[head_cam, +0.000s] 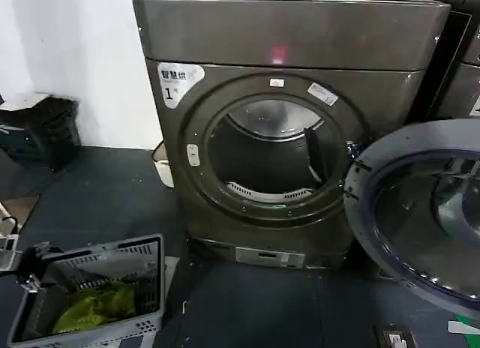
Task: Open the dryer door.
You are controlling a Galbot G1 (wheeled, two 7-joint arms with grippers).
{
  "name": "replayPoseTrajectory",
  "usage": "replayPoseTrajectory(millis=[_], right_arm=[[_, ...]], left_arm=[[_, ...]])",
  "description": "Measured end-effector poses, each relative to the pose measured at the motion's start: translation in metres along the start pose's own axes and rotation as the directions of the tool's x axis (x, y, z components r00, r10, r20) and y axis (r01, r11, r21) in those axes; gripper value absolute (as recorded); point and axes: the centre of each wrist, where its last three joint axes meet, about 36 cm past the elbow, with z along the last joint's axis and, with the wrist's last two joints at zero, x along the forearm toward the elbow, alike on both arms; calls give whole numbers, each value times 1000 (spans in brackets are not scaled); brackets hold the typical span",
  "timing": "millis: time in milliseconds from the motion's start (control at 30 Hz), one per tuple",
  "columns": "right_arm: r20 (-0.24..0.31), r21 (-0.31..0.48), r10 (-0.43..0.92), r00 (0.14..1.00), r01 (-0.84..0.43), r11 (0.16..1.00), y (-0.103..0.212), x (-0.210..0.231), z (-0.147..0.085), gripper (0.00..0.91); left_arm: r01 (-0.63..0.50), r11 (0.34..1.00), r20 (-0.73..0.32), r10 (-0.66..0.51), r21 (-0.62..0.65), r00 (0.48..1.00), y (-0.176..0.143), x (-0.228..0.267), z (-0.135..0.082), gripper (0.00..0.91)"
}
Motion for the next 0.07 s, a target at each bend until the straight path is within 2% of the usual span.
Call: replayPoseTrajectory(millis=[67], right_arm=[[-2,-1,1,1000,-1,1000,0,0,1,907]], left_arm=[[-7,1000,0,7,-3,1000,0,1,0,907]])
